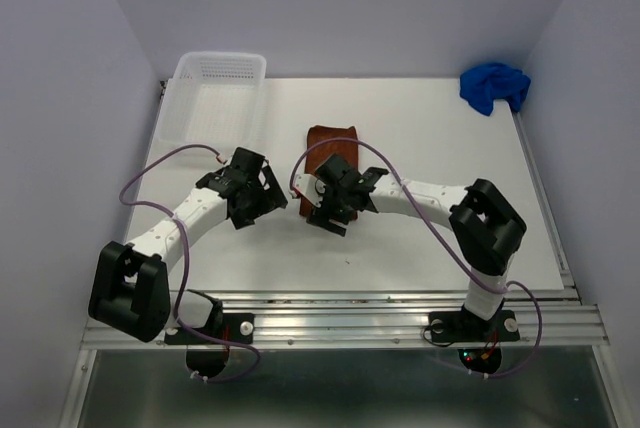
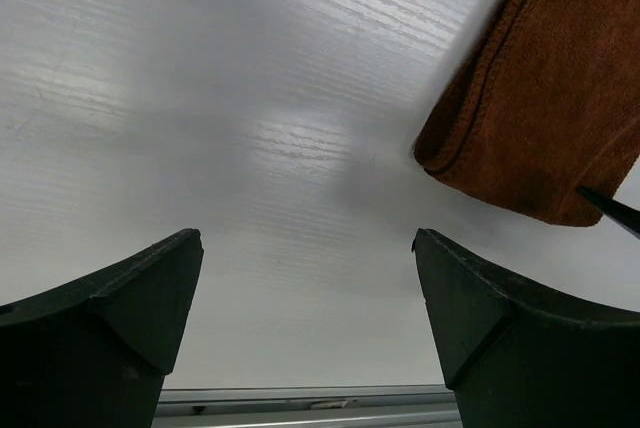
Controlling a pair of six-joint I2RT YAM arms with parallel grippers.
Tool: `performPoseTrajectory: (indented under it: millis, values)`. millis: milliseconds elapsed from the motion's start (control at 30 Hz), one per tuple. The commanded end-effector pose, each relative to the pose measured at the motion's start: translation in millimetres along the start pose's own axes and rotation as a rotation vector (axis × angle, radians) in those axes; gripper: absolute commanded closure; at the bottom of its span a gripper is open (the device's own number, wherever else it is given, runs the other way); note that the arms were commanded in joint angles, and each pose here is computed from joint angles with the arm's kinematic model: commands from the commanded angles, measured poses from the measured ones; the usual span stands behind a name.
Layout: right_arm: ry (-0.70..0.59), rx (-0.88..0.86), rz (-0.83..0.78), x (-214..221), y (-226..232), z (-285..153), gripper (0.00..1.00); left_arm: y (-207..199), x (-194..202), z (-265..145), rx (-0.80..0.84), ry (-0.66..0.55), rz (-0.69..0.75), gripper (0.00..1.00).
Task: Roll the towels
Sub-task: Roll the towel
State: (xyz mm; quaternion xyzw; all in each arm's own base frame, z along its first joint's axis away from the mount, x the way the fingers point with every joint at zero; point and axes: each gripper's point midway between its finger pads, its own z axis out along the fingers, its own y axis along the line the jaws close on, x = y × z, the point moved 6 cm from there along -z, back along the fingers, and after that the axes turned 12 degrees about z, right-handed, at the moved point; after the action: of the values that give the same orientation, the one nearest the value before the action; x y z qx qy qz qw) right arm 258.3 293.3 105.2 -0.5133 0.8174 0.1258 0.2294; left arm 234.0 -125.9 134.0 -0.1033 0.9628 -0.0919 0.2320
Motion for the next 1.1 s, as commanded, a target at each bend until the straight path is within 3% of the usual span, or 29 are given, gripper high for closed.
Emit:
performPoseTrajectory:
  millis: [0, 67, 167, 267, 367, 500, 533, 1067]
  values:
    - [-0.036, 0.04, 0.033, -7, -4, 9, 0.3, -3, 0, -1, 0.03, -0.015, -0.025, 0.01]
    - [-0.036, 0.066, 0.036, -7, -7, 12, 0.39, -3, 0, 1, 0.025, -0.015, -0.023, 0.01]
    - [-0.037, 0.098, 0.044, -5, -11, 20, 0.4, -4, 0, 4, 0.024, -0.009, -0.015, 0.01]
    - [-0.026, 0.129, 0.061, -4, -14, 26, 0.47, -4, 1, 8, 0.022, 0.001, -0.013, 0.01]
    - [-0.027, 0.134, 0.069, 0, -14, 29, 0.58, -4, 1, 8, 0.023, 0.002, -0.013, 0.01]
    - [-0.045, 0.129, 0.089, -1, -12, 29, 0.84, -3, 0, 8, 0.014, 0.0, -0.008, 0.01]
    - [-0.054, 0.126, 0.09, -1, -12, 26, 0.87, -3, -1, 9, 0.012, 0.0, -0.006, 0.01]
    - [-0.136, 0.186, 0.095, -29, -20, -1, 0.93, -17, -9, 5, 0.107, -0.018, 0.035, 0.01]
